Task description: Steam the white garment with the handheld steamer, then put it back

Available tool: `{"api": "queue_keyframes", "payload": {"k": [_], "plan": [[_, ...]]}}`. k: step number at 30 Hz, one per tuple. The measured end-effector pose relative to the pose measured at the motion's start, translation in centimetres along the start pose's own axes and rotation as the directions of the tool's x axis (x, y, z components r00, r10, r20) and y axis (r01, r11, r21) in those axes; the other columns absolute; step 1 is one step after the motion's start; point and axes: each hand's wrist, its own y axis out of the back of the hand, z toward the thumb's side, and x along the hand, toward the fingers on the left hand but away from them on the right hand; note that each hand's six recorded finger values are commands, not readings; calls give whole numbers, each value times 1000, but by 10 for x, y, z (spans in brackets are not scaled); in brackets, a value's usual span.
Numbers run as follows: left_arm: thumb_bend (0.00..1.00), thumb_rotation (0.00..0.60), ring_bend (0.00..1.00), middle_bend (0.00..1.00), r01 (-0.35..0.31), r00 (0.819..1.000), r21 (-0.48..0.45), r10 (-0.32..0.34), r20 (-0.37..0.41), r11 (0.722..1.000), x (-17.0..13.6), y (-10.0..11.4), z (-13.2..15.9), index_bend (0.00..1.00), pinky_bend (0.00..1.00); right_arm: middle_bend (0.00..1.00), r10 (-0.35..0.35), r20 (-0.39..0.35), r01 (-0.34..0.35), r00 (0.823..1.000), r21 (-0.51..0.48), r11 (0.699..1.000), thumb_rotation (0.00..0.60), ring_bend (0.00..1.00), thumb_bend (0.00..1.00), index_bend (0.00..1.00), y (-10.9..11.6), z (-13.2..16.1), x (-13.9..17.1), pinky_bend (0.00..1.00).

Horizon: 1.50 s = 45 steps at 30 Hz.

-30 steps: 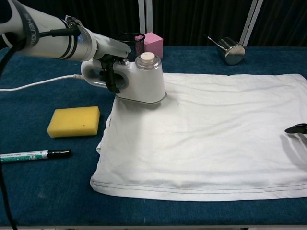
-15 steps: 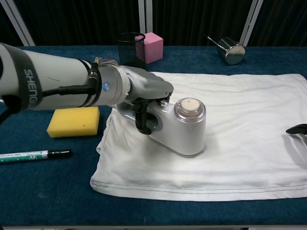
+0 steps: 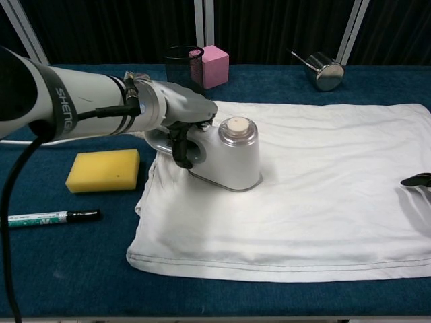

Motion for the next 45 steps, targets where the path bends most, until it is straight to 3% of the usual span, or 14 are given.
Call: {"api": "queue_keyframes", "payload": {"k": [12,16,20,24,33,38,45], "plan": [[404,600,773,890,0,978,-112,-24,-209,994,6,-6,-90,851,593,110,-4,3,4,1000,2,1000,600,79,1000,74,2,1,0,210],[402,600,773,890,-11,974,-150,-24,-226,989,3,-3,-102,851,593,110,-7,5,7,1000,1,1000,600,79,1000,74,2,1,1,210],[400,600,773,889,-25,984,-181,-8,-177,983,-3,3,-88,851,593,110,-4,1,4,1000,4,1000,600,79,1000,74,1,2,0,210],[398,600,773,889,-48,997,-158,37,-74,986,-12,14,-49,851,593,110,-1,-1,1,1000,8,1000,600,79,1000,74,1,4,-1,210],[395,600,773,889,-71,994,-51,74,74,996,-12,21,42,851,593,110,-2,15,2,1000,2,1000,600,79,1000,74,1,1,2,210],[394,600,773,890,-69,996,-21,70,48,997,-1,25,57,851,593,111,0,23,0,1000,-1,1000,600,79,1000,74,0,-1,3,210],[395,600,773,890,-31,996,-44,27,-91,999,19,25,27,851,593,111,-1,37,2,999,-8,1000,600,79,1000,74,0,-6,4,210]]}}
